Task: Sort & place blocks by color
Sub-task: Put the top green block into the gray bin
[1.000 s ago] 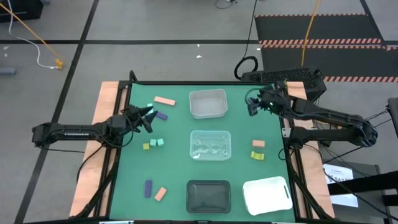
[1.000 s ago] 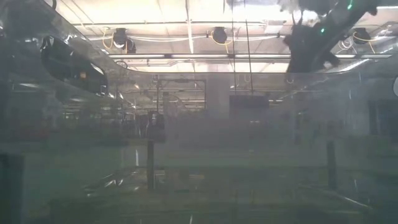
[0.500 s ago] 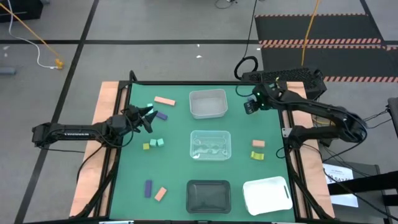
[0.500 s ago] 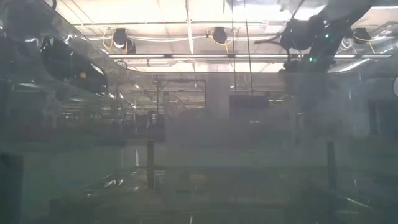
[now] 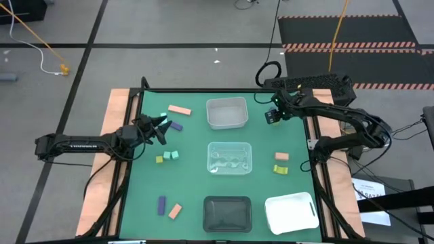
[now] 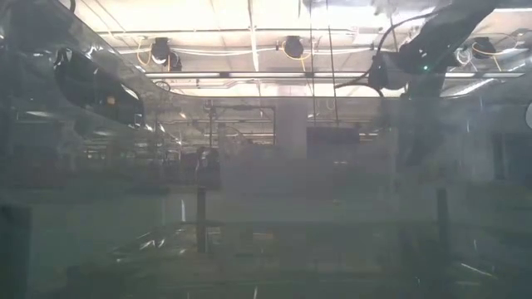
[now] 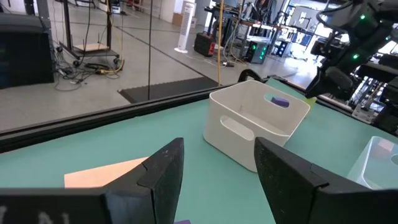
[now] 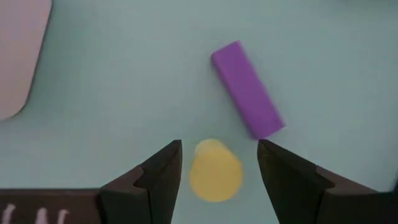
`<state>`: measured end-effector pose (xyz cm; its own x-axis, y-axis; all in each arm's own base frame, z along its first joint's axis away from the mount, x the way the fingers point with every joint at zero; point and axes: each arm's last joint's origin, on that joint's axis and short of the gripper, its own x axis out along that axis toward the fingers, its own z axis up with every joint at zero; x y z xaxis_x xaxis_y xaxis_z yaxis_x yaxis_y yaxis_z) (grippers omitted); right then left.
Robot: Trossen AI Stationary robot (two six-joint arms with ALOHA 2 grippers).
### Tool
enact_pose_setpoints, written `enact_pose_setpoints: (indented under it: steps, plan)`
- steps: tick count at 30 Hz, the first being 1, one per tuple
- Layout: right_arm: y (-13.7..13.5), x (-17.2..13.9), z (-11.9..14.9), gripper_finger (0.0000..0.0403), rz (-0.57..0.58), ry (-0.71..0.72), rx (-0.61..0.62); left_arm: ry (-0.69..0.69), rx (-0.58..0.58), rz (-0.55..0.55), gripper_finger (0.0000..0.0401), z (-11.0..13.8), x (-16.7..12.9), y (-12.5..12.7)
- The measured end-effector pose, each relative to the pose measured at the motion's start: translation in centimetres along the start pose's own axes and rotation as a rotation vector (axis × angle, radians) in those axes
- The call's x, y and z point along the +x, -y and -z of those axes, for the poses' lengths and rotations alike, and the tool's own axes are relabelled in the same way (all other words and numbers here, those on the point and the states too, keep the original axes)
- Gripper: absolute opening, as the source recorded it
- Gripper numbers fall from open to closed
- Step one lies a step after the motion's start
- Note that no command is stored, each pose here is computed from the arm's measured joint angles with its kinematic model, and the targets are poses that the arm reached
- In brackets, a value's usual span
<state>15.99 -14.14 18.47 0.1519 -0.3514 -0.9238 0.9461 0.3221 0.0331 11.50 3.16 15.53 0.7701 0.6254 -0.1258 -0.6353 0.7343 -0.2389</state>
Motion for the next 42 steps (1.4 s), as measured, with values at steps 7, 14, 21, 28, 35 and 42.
enact_pose_setpoints:
  steps: [7, 14, 21, 28, 35, 42]
  plan:
    - [-0.3, 1.3, 0.0, 0.0202, 0.009, -0.044, 0.011, 0.0, 0.0, 0.0, 0.0198, 0.0, 0.0, 0.0]
    - [-0.5, 2.2, 0.1, 0.013, 0.027, -0.082, -0.001, 0.0, 0.0, 0.0, 0.0198, 0.0, 0.0, 0.0]
    - [-0.6, 1.8, 0.3, 0.0111, -0.069, -0.125, 0.0, 0.0, 0.0, 0.0, 0.0198, 0.0, 0.0, 0.0]
    - [-1.8, -0.6, -0.4, 0.0111, -0.333, -0.019, -0.039, 0.0, 0.0, 0.0, 0.0198, 0.0, 0.0, 0.0]
    - [-3.7, -3.3, -2.4, 0.0111, -0.6, 0.277, -0.044, 0.0, 0.0, 0.0, 0.0198, 0.0, 0.0, 0.0]
    - [-6.2, -4.2, -3.7, 0.0111, -0.767, 0.477, -0.086, 0.0, 0.0, 0.0, 0.0198, 0.0, 0.0, 0.0]
